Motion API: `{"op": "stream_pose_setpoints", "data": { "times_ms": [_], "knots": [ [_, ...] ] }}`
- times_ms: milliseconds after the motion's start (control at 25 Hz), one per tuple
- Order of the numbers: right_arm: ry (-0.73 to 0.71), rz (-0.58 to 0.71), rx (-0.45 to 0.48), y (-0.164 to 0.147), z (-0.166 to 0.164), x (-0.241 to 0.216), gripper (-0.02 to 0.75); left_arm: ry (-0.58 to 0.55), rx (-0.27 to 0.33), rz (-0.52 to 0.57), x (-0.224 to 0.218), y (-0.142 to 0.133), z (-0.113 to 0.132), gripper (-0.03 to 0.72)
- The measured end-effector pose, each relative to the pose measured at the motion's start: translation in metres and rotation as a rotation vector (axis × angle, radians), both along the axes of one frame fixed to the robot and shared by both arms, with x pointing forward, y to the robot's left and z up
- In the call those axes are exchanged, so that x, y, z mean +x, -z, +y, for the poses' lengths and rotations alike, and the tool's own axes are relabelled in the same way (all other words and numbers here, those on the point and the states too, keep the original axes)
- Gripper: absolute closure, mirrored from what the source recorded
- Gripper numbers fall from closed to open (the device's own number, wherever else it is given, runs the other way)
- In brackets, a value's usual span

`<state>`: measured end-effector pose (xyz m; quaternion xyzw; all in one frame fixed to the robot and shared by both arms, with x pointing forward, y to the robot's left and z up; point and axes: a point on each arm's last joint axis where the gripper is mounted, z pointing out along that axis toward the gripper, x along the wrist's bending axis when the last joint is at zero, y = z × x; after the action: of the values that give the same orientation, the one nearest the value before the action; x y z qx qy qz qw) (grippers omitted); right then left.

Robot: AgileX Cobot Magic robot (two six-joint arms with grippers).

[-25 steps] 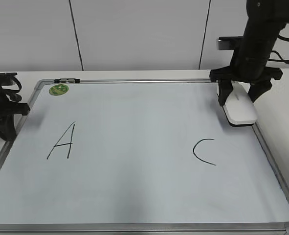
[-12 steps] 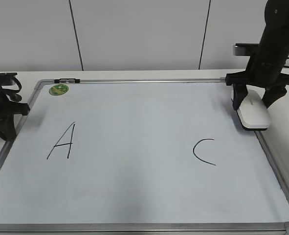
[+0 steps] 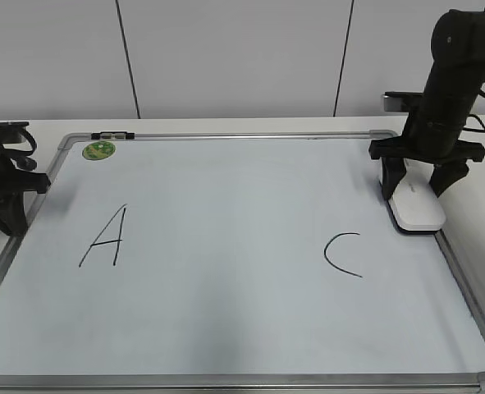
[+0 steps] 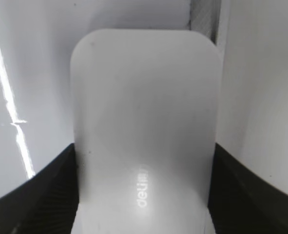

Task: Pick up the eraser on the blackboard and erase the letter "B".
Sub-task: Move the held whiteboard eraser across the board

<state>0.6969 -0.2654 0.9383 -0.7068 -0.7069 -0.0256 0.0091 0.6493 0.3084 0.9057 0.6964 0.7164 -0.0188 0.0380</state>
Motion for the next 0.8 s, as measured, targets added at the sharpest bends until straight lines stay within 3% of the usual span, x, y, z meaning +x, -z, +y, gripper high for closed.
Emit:
{"op": "stream_pose_setpoints", "data": {
  "times_ms": [800],
  "knots": [
    [-0.002, 0.002, 0.000, 0.0008, 0.0000, 0.0001, 0.205, 0.000, 0.000, 0.000, 0.0000, 0.0000, 0.0000, 0.659]
  ]
}}
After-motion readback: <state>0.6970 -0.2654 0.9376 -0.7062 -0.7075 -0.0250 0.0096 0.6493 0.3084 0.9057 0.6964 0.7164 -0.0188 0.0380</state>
